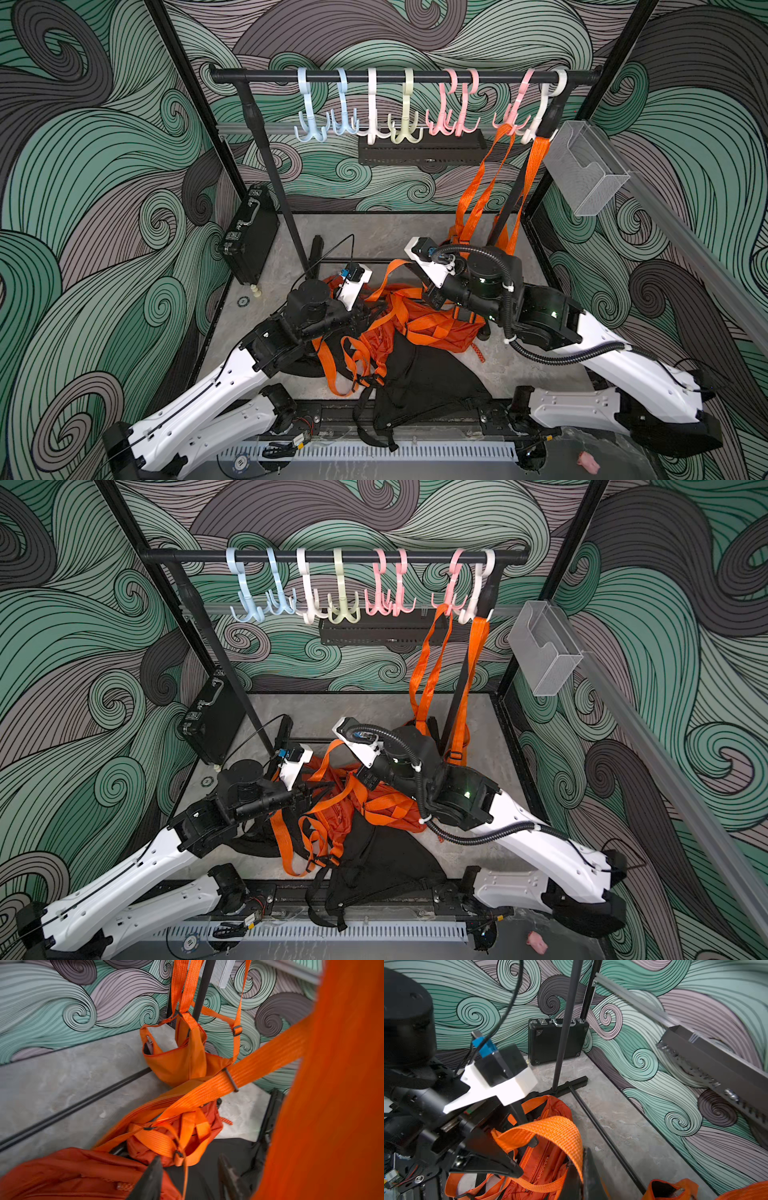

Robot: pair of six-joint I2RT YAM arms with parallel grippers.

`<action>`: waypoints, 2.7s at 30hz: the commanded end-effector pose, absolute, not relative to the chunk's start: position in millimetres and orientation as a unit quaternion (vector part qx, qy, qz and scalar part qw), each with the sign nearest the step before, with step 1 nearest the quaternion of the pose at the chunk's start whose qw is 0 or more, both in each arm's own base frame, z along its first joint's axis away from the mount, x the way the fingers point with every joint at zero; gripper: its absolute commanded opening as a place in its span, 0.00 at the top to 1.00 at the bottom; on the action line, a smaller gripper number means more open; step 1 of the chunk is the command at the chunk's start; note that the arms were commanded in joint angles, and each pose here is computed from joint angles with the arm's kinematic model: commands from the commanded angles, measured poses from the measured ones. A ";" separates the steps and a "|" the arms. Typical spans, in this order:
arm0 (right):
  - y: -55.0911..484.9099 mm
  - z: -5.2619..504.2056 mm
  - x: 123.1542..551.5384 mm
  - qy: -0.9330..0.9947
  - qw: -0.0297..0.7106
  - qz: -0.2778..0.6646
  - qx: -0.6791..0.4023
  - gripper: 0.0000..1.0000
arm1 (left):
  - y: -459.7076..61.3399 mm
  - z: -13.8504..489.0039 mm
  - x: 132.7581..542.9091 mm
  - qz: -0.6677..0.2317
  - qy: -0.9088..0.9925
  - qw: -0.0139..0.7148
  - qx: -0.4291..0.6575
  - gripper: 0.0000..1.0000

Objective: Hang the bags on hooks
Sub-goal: Pick up the bag from the bag, then hang the bag on the hook.

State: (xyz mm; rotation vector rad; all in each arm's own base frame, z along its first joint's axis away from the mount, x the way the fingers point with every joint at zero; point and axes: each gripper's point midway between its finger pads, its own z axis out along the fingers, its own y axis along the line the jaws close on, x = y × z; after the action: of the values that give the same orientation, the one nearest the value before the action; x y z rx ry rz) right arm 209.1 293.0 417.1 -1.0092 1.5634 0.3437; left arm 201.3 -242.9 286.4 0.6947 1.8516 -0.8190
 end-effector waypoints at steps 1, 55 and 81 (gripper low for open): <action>267.3 448.8 211.9 0.656 0.619 0.119 -0.415 1.00 | -234.6 292.7 207.8 -0.317 0.761 0.500 0.266 0.62; 181.7 648.5 349.9 0.632 0.715 0.255 -0.157 1.00 | -365.5 511.5 374.8 -0.292 0.741 0.568 0.209 1.00; 169.7 618.7 385.8 0.666 0.697 0.248 -0.096 1.00 | -353.5 505.8 409.4 -0.187 0.744 0.627 0.133 1.00</action>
State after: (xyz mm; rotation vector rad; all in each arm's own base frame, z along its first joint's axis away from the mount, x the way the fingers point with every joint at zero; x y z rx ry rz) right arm 398.6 179.9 595.9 -0.2526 1.5609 0.5449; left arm 414.5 -354.1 495.0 0.3131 1.7503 -0.4900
